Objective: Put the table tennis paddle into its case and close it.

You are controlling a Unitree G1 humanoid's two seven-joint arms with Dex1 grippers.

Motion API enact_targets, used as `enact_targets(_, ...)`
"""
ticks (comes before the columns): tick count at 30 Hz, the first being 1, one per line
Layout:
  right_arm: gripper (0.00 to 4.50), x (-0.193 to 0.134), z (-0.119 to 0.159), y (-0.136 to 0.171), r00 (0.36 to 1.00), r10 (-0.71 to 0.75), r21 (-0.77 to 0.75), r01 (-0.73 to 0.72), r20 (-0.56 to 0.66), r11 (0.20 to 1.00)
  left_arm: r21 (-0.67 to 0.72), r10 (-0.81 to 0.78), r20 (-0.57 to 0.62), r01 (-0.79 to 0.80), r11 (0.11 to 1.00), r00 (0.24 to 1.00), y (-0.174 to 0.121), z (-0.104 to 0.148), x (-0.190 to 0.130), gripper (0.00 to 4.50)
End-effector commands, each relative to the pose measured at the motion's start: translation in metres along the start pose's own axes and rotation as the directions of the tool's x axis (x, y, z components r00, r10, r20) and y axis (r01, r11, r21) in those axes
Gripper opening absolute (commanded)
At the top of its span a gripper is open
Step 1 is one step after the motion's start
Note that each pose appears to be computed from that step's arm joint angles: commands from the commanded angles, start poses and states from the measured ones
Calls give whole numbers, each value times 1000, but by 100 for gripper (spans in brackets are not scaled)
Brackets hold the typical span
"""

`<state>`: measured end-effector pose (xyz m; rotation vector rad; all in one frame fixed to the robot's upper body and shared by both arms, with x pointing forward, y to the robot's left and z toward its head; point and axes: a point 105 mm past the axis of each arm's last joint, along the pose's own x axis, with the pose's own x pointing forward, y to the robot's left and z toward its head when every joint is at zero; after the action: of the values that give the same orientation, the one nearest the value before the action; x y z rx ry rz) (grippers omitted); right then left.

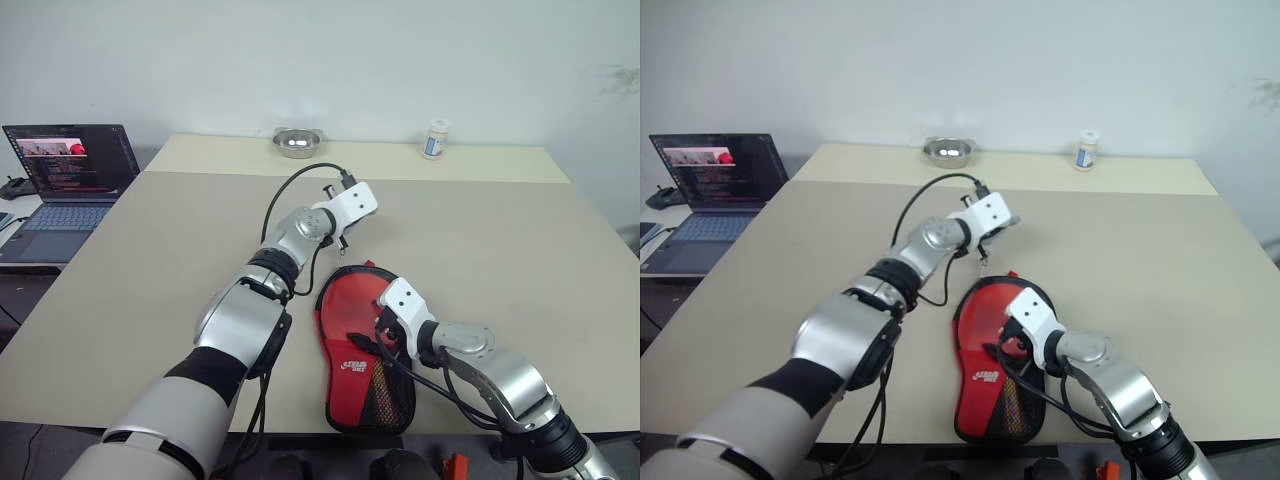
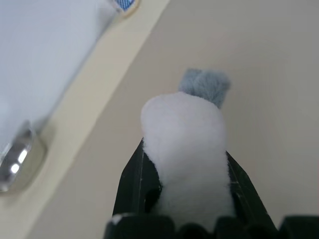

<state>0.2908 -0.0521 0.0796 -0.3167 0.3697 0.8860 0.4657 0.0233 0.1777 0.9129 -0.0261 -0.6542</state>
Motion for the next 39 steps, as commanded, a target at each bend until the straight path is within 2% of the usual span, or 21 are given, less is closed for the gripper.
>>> enact_targets(1, 450, 4, -55, 17, 972, 89, 72, -75, -219, 995, 143, 36, 155, -59, 988, 987, 6, 58, 6, 55)
enact_targets(7, 450, 1, -58, 18, 966, 101, 61, -89, -239, 994, 144, -157, 348, 112, 983, 924, -48, 121, 12, 55)
enact_targets(12, 450, 1, -59, 20, 965, 104, 65, -91, -241, 994, 170, -309, 495, 258, 951, 812, -89, 167, 3, 55)
enact_targets(17, 450, 0, -59, 18, 966, 93, 68, -79, -240, 995, 167, -419, 562, 399, 902, 713, -119, 179, -6, 55)
enact_targets(22, 450, 0, -58, 19, 967, 90, 68, -76, -237, 995, 168, -458, 546, 444, 880, 701, -126, 171, -6, 55)
enact_targets(26, 450, 1, -58, 19, 968, 87, 67, -73, -234, 995, 155, -472, 530, 467, 871, 704, -123, 163, -6, 195)
enact_targets(32, 450, 4, -56, 17, 970, 83, 61, -70, -229, 996, 168, -415, 503, 385, 907, 758, -108, 153, -2, 423)
enact_targets(33, 450, 4, -55, 16, 970, 82, 60, -70, -228, 996, 171, -423, 496, 393, 904, 758, -108, 151, -2, 447)
enact_targets(39, 450, 8, -52, 13, 974, 70, 55, -59, -217, 997, 172, -406, 506, 373, 912, 761, -96, 145, -4, 447)
